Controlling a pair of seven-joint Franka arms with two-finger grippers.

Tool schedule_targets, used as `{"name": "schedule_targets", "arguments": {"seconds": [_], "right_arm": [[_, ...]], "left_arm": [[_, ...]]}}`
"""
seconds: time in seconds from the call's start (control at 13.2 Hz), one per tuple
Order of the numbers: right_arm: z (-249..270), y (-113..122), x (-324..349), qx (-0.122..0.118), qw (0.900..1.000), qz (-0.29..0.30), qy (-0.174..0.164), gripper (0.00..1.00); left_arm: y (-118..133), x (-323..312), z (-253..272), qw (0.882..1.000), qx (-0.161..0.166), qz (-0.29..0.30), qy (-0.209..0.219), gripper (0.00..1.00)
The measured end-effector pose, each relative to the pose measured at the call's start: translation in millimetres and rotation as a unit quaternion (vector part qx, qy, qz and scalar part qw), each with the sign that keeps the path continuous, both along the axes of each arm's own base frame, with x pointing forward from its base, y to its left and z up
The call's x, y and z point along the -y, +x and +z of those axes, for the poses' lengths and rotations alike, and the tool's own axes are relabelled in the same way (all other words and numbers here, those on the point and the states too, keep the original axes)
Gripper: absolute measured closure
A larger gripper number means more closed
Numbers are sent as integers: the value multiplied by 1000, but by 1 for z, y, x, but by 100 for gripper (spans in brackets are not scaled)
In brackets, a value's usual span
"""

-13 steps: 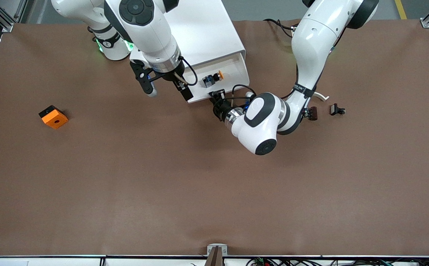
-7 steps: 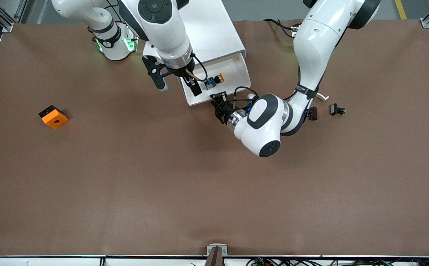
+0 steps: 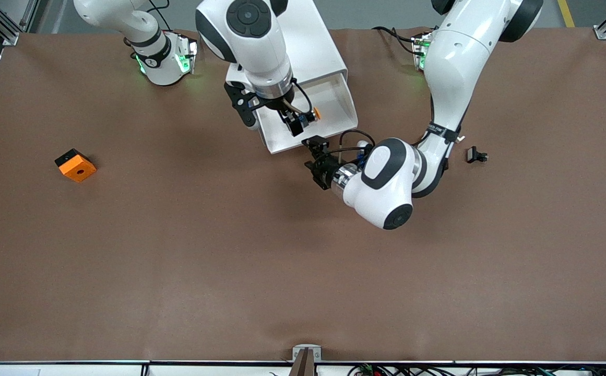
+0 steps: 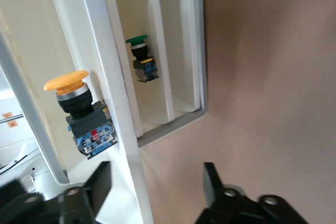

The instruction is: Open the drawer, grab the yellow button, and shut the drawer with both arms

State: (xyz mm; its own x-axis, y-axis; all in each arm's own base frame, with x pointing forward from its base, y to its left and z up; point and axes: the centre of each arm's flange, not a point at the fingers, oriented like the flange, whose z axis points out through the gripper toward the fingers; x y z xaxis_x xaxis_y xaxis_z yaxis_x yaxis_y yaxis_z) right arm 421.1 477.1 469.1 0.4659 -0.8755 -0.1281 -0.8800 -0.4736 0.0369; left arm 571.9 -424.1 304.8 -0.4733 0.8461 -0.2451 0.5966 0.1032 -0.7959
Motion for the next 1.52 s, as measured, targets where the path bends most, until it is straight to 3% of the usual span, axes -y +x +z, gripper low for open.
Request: {"name": "schedule_targets", "arguments": {"seconds": [0.08, 0.15, 0.38, 0.68, 0.98, 1.52], "right_arm": [[-4, -5, -6, -3, 1000, 0, -3, 0], [-6, -9, -10, -4, 1000, 1, -5, 0], [-16, -23, -23, -10, 1000, 3, -12, 0], [-40, -40, -42, -22, 999, 16, -27, 0], [-51, -36, -40, -25, 999, 13, -33, 0], [-69, -21, -33, -31, 999, 0, -43, 0]], "left_arm": [[6, -6, 10, 1000, 18, -2, 8, 4], [13, -14, 24, 999, 39, -3, 16, 0], [28, -41, 65, 993, 108, -19, 32, 0], [39, -70, 96, 976, 197, -82, 39, 0], [43, -96, 130, 940, 287, -176, 63, 0], [46, -107, 143, 882, 356, -308, 15, 0]]}}
